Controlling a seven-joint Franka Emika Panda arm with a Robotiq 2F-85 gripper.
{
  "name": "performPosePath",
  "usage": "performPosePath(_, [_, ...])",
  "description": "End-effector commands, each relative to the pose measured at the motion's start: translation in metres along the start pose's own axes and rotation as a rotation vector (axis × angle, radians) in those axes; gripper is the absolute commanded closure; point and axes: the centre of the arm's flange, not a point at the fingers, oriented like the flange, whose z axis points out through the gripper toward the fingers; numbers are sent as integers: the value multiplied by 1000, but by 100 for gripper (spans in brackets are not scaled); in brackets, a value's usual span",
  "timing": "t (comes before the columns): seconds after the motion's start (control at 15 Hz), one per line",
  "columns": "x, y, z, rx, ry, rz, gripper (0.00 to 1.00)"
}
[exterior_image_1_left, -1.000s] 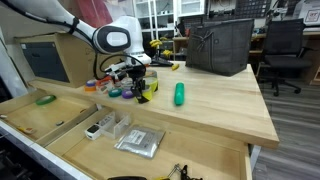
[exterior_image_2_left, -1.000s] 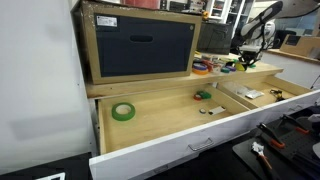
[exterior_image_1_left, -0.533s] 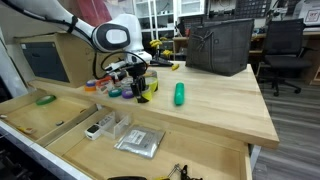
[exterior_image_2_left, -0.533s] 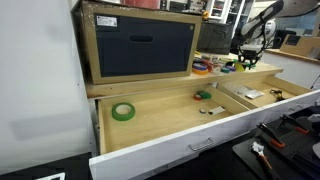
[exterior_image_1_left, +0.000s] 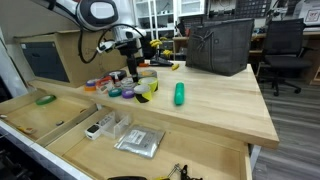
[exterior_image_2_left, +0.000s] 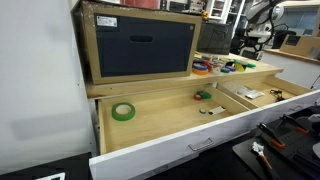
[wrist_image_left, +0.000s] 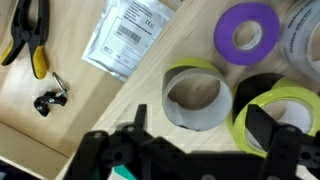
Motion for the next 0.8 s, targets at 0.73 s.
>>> performPosePath(0.73, [-163, -44, -26, 42, -72, -533, 0])
